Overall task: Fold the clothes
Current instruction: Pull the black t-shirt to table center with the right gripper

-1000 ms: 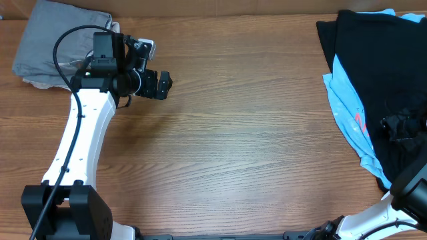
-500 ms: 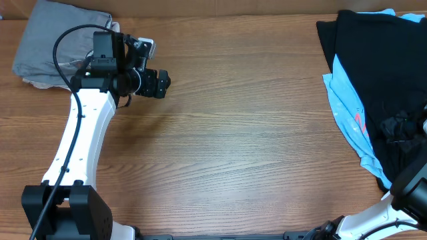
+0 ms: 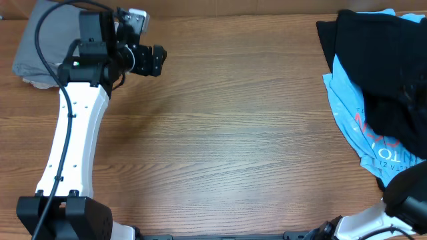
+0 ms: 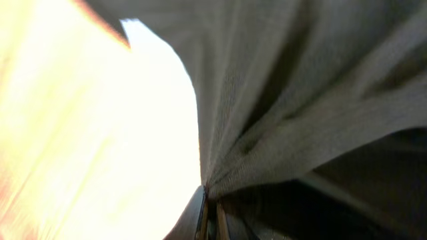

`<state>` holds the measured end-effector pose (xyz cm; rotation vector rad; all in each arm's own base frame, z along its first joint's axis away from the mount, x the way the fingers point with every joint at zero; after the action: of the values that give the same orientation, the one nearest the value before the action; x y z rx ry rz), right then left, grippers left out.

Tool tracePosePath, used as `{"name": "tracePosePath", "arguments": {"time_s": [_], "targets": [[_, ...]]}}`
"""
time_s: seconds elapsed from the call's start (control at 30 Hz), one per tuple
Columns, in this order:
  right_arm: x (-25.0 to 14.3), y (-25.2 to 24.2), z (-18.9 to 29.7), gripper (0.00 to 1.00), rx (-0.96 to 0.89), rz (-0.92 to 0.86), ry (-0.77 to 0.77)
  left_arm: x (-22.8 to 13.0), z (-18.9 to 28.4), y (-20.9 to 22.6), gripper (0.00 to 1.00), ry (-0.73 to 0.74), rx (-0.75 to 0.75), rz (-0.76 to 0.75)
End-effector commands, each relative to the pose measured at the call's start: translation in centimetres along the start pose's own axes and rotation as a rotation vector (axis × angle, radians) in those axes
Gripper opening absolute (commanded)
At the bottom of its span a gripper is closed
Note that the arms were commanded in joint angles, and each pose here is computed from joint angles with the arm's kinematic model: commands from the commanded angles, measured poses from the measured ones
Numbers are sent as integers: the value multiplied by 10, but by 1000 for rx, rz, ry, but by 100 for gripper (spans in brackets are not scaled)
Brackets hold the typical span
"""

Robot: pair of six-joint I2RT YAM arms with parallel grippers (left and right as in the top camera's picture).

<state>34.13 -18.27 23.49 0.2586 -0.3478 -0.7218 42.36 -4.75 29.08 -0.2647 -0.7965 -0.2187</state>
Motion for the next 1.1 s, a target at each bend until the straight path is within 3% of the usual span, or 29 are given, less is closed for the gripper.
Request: {"name": "tracePosePath", "arguments": {"time_s": [0.0,0.2,0.4,0.67,0.83,1.07], "targets": [[-16,73,46,4,126,214,-82,24,23,-10,88,-80,-12,-26],[-82,181,46,4,344,466,12,24,26,4,88,-75,81,-16],[-171,272,34,4,450,691,102,15,33,36,91,-38,223,26],[-260,316,32,4,422,847,125,5,43,68,91,-11,299,85],[-256,315,31,4,392,843,92,2,44,67,92,3,290,92],[-182,287,18,4,228,685,-66,-13,29,33,91,105,176,62]]}}
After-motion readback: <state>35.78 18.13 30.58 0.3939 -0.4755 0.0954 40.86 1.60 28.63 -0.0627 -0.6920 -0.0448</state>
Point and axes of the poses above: each gripper's point midway between its finger pads, its own z axis back along the fingers, its own y axis along the line the jaws close on, x = y × z, the point moved 5 cm from there along z, back along the fingers, and after that the axes turned 3 degrees about z, right-handed, at the moved point
